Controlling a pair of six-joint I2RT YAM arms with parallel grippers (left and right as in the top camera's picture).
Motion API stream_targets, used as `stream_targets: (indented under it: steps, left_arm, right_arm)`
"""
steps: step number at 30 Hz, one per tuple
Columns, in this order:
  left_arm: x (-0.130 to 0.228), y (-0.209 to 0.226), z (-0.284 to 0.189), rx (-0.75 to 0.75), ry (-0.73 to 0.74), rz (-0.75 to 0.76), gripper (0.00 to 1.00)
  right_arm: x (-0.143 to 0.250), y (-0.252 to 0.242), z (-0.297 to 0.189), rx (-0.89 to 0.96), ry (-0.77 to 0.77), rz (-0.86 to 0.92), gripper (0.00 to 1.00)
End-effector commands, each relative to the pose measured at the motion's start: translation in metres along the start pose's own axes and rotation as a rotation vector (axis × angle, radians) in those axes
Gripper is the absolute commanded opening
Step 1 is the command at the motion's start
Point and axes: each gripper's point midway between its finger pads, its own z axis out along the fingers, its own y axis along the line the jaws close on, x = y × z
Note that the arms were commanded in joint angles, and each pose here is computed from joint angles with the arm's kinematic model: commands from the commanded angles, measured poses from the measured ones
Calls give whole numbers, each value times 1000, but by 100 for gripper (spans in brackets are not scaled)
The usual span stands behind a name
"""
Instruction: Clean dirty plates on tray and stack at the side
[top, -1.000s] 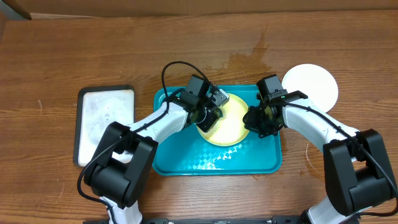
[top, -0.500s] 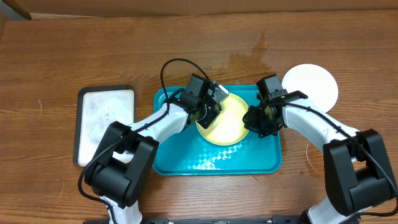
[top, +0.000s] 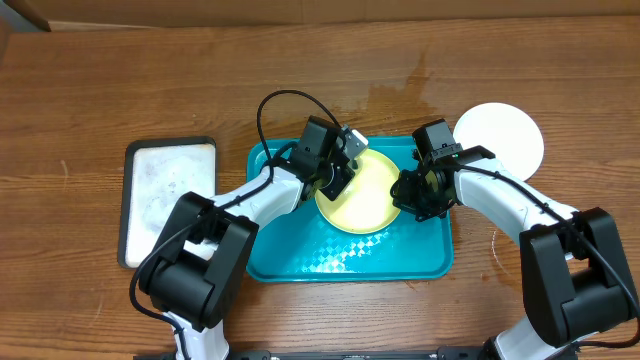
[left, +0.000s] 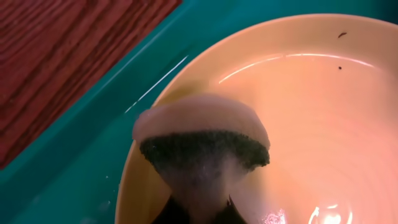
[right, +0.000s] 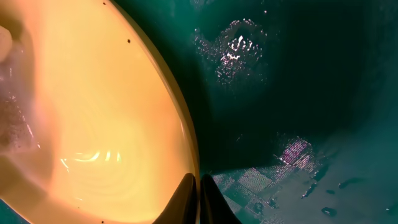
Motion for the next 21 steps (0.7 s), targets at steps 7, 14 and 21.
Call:
stream_targets:
  steps: [7, 14, 21]
  left_arm:
    - [5, 6, 9, -29, -5, 5, 4]
    - [8, 8, 23, -35, -13, -3, 4]
    - [-28, 22, 19, -96, -159, -18, 4]
  right_arm:
    - [4, 3, 3, -13, 15, -14, 4]
    - [4, 3, 3, -17, 16, -15, 4]
    - [3, 4, 3, -19, 14, -15, 4]
